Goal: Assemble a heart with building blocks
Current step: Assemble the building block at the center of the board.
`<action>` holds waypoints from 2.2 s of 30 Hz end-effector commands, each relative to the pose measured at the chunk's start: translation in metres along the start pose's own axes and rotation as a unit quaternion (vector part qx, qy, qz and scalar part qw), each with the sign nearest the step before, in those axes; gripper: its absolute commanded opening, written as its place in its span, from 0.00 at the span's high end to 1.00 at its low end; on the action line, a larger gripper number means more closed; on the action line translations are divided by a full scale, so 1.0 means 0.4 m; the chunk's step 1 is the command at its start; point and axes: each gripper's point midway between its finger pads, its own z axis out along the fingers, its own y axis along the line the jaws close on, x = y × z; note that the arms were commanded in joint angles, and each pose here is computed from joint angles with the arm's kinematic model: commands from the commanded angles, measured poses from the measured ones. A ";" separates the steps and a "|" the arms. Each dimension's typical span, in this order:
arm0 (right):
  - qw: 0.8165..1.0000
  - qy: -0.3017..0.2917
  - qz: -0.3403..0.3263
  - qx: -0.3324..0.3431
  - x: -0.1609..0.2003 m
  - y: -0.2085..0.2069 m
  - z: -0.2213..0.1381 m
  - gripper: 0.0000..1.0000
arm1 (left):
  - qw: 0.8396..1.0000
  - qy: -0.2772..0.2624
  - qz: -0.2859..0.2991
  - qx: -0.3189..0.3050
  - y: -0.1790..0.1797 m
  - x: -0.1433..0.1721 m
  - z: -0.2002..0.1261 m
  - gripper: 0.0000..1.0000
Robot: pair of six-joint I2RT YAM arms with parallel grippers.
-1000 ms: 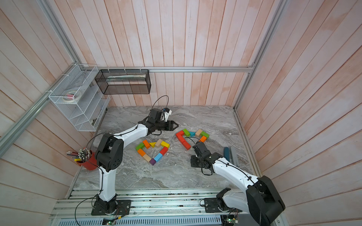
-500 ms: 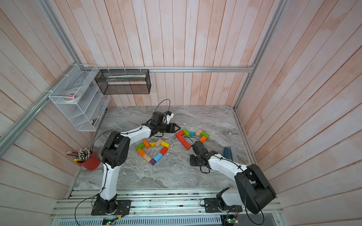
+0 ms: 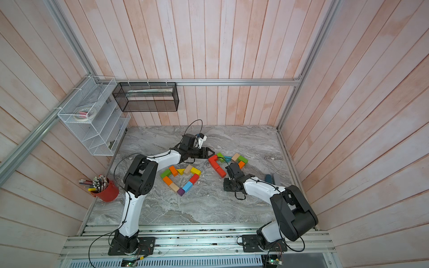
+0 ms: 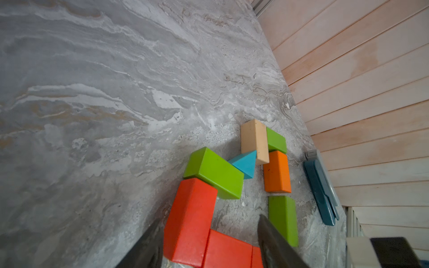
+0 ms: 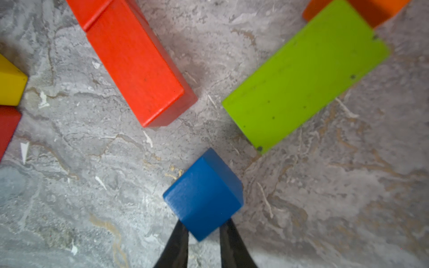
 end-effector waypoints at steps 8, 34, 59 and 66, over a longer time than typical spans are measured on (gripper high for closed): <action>1.000 -0.013 -0.011 0.001 -0.060 -0.002 0.009 0.74 | 1.000 -0.003 0.000 0.017 0.009 -0.011 0.026 0.35; 1.000 -0.024 0.001 -0.012 -0.108 0.006 0.014 0.74 | 0.999 0.016 -0.009 0.045 -0.019 0.033 0.044 0.35; 0.991 -0.039 -0.045 -0.121 -0.106 0.126 -0.061 0.72 | 1.000 0.003 0.016 -0.005 -0.014 0.005 0.026 0.35; 0.990 -0.030 -0.045 -0.129 -0.114 0.158 -0.035 0.73 | 0.999 0.000 0.018 -0.026 0.007 -0.005 0.020 0.35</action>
